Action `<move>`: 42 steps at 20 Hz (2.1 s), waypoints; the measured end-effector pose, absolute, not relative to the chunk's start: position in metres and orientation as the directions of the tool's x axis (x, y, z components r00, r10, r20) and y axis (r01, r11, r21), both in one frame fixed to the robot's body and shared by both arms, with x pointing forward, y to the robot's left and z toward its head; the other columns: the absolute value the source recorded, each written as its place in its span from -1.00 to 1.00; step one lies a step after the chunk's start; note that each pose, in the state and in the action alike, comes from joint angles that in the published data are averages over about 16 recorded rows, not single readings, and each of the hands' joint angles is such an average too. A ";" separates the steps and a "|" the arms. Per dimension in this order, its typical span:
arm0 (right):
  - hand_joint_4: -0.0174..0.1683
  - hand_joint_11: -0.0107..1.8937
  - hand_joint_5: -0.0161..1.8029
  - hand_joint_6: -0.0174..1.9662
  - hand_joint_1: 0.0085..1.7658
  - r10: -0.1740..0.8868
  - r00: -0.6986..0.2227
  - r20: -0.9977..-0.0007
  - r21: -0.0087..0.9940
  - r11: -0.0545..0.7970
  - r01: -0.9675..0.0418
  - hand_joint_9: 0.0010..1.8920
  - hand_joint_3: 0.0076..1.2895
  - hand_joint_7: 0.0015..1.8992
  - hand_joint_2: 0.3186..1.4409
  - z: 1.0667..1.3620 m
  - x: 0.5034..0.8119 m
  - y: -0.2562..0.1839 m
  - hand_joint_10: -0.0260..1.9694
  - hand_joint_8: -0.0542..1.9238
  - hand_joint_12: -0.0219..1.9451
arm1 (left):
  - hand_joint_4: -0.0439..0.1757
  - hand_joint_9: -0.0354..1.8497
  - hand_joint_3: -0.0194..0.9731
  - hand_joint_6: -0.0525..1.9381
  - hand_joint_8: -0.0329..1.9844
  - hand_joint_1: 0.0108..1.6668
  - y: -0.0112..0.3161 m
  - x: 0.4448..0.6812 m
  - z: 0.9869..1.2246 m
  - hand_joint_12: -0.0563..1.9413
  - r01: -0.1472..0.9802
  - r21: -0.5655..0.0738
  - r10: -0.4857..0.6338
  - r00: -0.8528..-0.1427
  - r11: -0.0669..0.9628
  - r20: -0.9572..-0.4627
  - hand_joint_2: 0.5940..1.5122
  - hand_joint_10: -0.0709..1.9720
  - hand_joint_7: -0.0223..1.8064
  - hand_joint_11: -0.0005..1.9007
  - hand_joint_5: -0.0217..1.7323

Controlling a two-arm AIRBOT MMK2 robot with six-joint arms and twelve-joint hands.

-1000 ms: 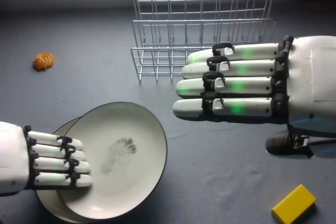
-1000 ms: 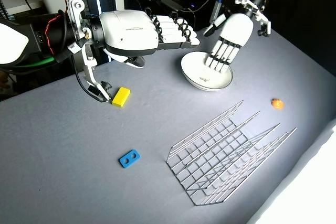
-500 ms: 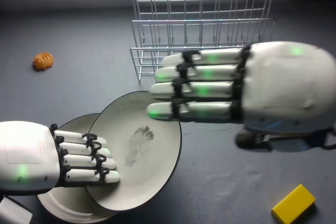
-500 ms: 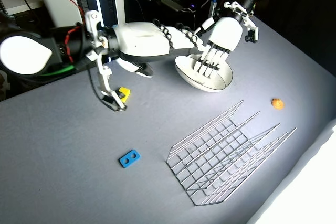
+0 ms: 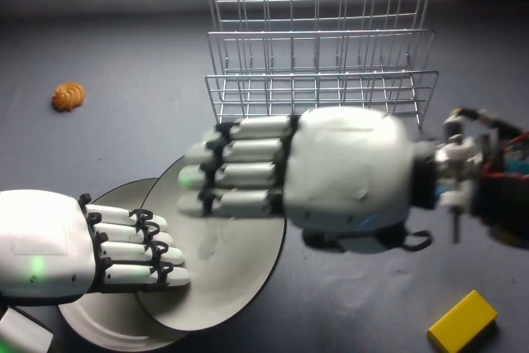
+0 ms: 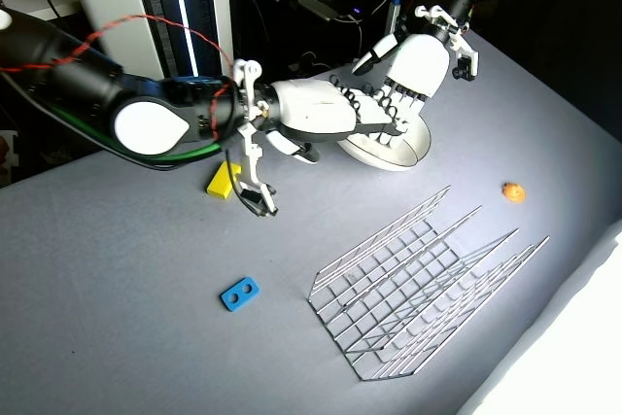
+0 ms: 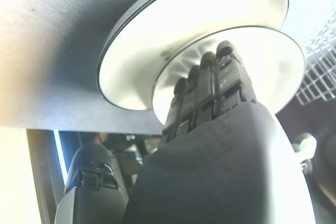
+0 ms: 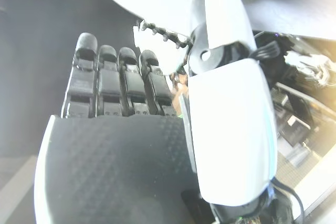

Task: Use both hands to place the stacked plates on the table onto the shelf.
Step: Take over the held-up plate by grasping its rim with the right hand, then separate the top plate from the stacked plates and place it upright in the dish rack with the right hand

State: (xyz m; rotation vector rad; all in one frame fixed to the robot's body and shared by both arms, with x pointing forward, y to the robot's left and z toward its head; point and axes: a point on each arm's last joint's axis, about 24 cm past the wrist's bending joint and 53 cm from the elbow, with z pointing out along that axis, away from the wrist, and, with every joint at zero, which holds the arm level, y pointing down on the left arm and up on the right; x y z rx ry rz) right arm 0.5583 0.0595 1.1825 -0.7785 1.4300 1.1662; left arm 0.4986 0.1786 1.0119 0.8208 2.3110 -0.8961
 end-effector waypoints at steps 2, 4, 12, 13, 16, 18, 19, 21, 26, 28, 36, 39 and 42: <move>-0.76 -0.97 -0.77 -0.96 0.38 0.130 -0.205 -0.970 0.237 0.313 -0.920 -0.88 -0.99 -0.86 0.23 1.176 0.562 0.069 -0.96 -0.93 -0.41 | -0.55 -0.94 -0.94 -0.96 -0.97 -0.99 0.178 0.499 1.012 -0.93 0.691 -0.407 0.343 -0.679 0.597 -0.649 0.18 -0.92 -0.98 -0.98 -0.97; -0.76 -0.96 -0.71 -0.96 0.36 0.126 -0.206 -0.970 0.236 0.317 -0.918 -0.82 -0.99 -0.80 0.26 1.171 0.564 0.077 -0.96 -0.93 -0.30 | -0.55 -0.94 -0.94 -0.96 -0.97 -0.99 0.178 0.499 1.012 -0.93 0.690 -0.408 0.342 -0.680 0.598 -0.649 0.18 -0.92 -0.98 -0.98 -0.97; -0.76 -0.73 -0.34 -0.90 0.29 0.131 -0.201 -0.971 0.233 0.317 -0.919 -0.39 -0.99 -0.40 0.29 1.161 0.568 0.098 -0.95 -0.88 0.06 | -0.53 -0.94 -0.94 -0.96 -0.97 -0.99 0.178 0.502 1.013 -0.93 0.687 -0.410 0.334 -0.681 0.600 -0.652 0.19 -0.92 -0.98 -0.98 -0.97; -0.75 -0.68 -0.29 -0.88 0.28 0.133 -0.199 -0.971 0.232 0.315 -0.920 -0.33 -0.99 -0.35 0.29 1.161 0.568 0.099 -0.95 -0.86 0.09 | -0.53 -0.94 -0.94 -0.96 -0.97 -0.99 0.178 0.502 1.013 -0.93 0.687 -0.410 0.332 -0.680 0.600 -0.654 0.19 -0.92 -0.98 -0.98 -0.97; -0.73 -0.55 -0.17 -0.80 0.27 0.143 -0.195 -0.970 0.231 0.306 -0.923 -0.16 -0.99 -0.21 0.28 1.163 0.567 0.102 -0.95 -0.77 0.14 | -0.53 -0.94 -0.94 -0.95 -0.97 -0.99 0.178 0.507 1.018 -0.93 0.685 -0.410 0.318 -0.677 0.602 -0.663 0.20 -0.92 -0.97 -0.98 -0.97; -0.72 -0.46 -0.11 -0.73 0.27 0.150 -0.192 -0.970 0.230 0.301 -0.926 -0.05 -0.99 -0.14 0.26 1.165 0.566 0.103 -0.96 -0.69 0.15 | -0.53 -0.94 -0.94 -0.95 -0.97 -0.99 0.178 0.514 1.024 -0.93 0.682 -0.409 0.301 -0.672 0.606 -0.676 0.21 -0.92 -0.97 -0.98 -0.96; -0.71 -0.42 -0.08 -0.70 0.27 0.153 -0.190 -0.970 0.229 0.298 -0.927 0.00 -0.99 -0.11 0.25 1.166 0.566 0.103 -0.96 -0.65 0.14 | -0.54 -0.94 -0.94 -0.94 -0.97 -0.99 0.178 0.518 1.028 -0.93 0.681 -0.407 0.291 -0.669 0.609 -0.684 0.21 -0.92 -0.97 -0.98 -0.96; -0.70 -0.33 -0.04 -0.62 0.27 0.159 -0.188 -0.969 0.228 0.293 -0.929 0.09 -0.99 -0.06 0.23 1.168 0.564 0.104 -0.96 -0.57 0.13 | -0.55 -0.95 -0.94 -0.94 -0.97 -0.99 0.180 0.527 1.037 -0.93 0.679 -0.400 0.270 -0.658 0.615 -0.703 0.21 -0.92 -0.96 -0.98 -0.95; -0.64 -0.23 -0.01 -0.44 0.27 0.170 -0.194 -0.966 0.236 0.282 -0.930 0.20 -0.99 -0.03 0.22 1.177 0.559 0.102 -0.98 -0.35 0.11 | -0.57 -0.94 -0.94 -0.93 -0.97 -0.99 0.189 0.553 1.063 -0.93 0.679 -0.372 0.222 -0.619 0.632 -0.753 0.21 -0.92 -0.95 -0.98 -0.92; -0.61 -0.22 -0.01 -0.37 0.28 0.176 -0.201 -0.964 0.244 0.279 -0.929 0.22 -0.99 -0.03 0.22 1.182 0.556 0.100 -0.98 -0.29 0.09 | -0.58 -0.94 -0.94 -0.92 -0.97 -0.99 0.195 0.563 1.076 -0.93 0.683 -0.357 0.206 -0.597 0.637 -0.775 0.20 -0.92 -0.94 -0.98 -0.90; -0.53 -0.20 0.03 -0.13 0.31 0.225 -0.254 -0.941 0.310 0.265 -0.913 0.24 -0.99 0.04 0.22 1.221 0.549 0.083 -0.98 -0.13 0.04 | -0.60 -0.94 -0.94 -0.93 -0.97 -0.99 0.219 0.590 1.113 -0.93 0.720 -0.282 0.201 -0.505 0.634 -0.839 0.17 -0.92 -0.93 -0.98 -0.86; -0.51 -0.20 0.04 -0.05 0.32 0.259 -0.281 -0.924 0.347 0.262 -0.900 0.24 -0.99 0.07 0.22 1.240 0.551 0.072 -0.98 -0.10 0.03 | -0.59 -0.94 -0.94 -0.93 -0.97 -0.99 0.226 0.593 1.122 -0.93 0.742 -0.253 0.220 -0.474 0.621 -0.852 0.17 -0.92 -0.92 -0.98 -0.86; -0.51 -0.20 0.06 0.00 0.33 0.302 -0.319 -0.898 0.398 0.255 -0.881 0.24 -0.99 0.10 0.23 1.261 0.555 0.060 -0.98 -0.08 0.02 | -0.59 -0.94 -0.94 -0.93 -0.97 -0.99 0.232 0.593 1.131 -0.93 0.768 -0.221 0.245 -0.440 0.601 -0.864 0.16 -0.92 -0.92 -0.98 -0.86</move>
